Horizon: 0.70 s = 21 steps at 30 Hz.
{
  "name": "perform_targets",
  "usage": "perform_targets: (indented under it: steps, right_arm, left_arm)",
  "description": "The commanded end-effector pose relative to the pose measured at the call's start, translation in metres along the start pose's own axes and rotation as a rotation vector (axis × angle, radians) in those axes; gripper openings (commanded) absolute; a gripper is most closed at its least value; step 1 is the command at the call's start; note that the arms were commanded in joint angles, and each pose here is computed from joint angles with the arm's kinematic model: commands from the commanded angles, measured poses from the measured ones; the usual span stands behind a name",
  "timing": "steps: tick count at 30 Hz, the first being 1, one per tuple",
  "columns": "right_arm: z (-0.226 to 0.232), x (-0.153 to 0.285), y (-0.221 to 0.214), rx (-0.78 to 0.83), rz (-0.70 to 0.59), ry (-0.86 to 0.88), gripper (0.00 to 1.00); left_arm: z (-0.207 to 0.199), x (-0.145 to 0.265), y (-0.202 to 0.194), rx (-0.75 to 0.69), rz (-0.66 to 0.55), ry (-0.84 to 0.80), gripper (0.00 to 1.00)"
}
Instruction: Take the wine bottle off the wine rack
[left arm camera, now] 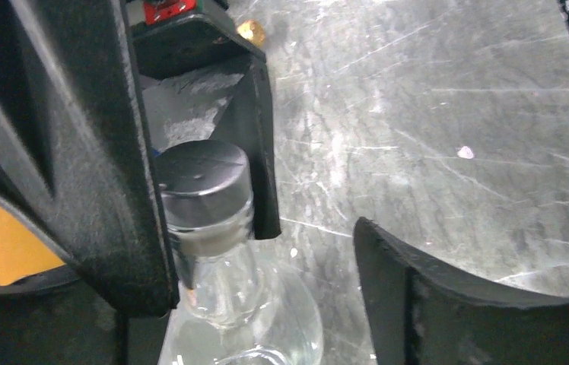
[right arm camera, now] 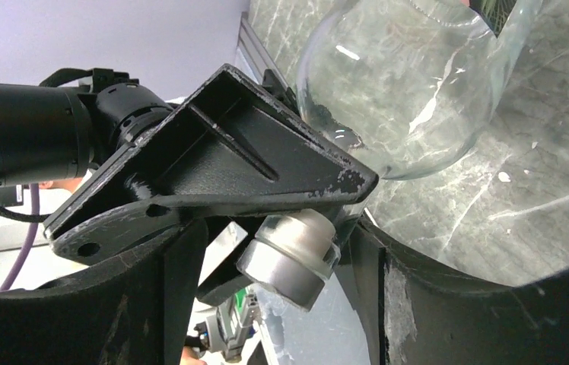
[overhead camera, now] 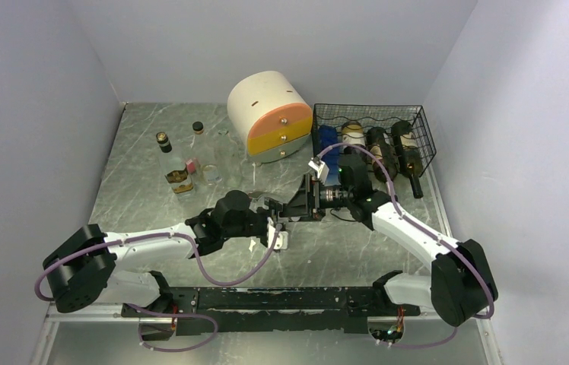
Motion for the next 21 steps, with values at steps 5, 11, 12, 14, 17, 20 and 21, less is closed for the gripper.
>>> perform_targets:
  steps: [5,11,12,14,17,20,21]
  right_arm:
    - [0.034,0.006,0.013,0.107,-0.034,0.075,0.72]
    - [0.039,0.026,0.044,0.188,-0.179,-0.106,0.79]
    - [0.042,0.034,0.055,0.214,-0.239,-0.14,0.83]
    - [0.041,0.061,0.077,0.226,-0.362,-0.23,0.92]
    - [0.052,0.108,0.107,0.254,-0.536,-0.294,1.0]
    - [0.053,0.133,0.119,0.269,-0.613,-0.326,1.0]
    - [0.054,0.135,0.12,0.272,-0.617,-0.326,1.0]
  left_arm:
    - [0.03,0.005,0.006,-0.029,0.039,0.13,0.47]
    - [0.05,0.018,0.015,-0.015,0.039,0.234,0.08]
    - [0.053,0.019,0.017,-0.011,0.033,0.248,0.07]
    - [0.058,0.023,0.021,0.002,0.024,0.276,0.07]
    - [0.074,0.031,0.027,0.051,0.02,0.36,0.07]
    - [0.097,0.046,0.028,0.122,0.029,0.493,0.07]
    - [0.106,0.052,0.026,0.153,0.038,0.547,0.07]
Point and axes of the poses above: each gripper's point midway between its finger pads, its own x axis back along the fingers, its own z axis along the line the jaws close on, y = z × x, the point moved 2 cm from there along x, back along the fingers, and after that the axes turned 5 degrees about -x, right-handed, at the moved point
